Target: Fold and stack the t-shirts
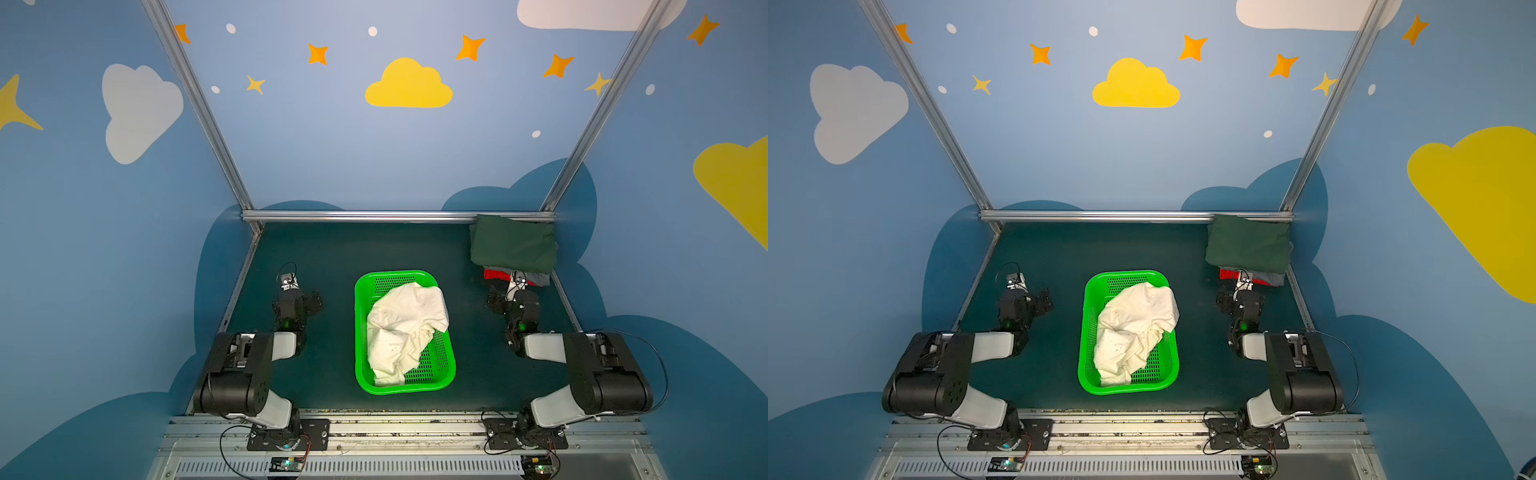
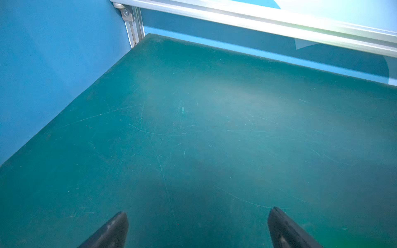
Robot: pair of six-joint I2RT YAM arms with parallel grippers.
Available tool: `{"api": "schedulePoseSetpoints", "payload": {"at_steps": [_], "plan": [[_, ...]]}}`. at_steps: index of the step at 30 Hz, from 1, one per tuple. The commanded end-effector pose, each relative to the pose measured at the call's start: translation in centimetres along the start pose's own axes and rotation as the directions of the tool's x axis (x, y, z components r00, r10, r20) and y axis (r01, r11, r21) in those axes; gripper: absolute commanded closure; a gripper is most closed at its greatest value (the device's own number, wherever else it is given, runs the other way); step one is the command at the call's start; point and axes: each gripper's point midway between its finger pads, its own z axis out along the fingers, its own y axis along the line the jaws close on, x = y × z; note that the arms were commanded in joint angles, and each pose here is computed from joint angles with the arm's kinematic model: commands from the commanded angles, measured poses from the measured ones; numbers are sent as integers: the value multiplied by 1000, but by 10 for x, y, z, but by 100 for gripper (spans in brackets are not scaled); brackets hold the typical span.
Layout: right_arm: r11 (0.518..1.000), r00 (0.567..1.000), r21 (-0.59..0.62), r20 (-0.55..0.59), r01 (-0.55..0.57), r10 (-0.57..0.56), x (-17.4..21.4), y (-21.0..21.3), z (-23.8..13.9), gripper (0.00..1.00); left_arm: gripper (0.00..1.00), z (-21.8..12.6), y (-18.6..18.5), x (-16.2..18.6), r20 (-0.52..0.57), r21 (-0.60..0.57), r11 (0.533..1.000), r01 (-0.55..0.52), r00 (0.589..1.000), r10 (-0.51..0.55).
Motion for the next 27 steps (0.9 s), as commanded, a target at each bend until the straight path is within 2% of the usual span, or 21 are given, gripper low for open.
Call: {"api": "schedulePoseSetpoints", "payload": {"at_steps": [1,27], "plan": [[1000,1000,3,5,-1,1,1,0,0,2,0,1,0,-12,32,-4,1000,16,999,-16],[1000,1000,2,2,0,0,2,0,0,2,0,2,1,-12,29,-5,1000,19,999,-19]]}}
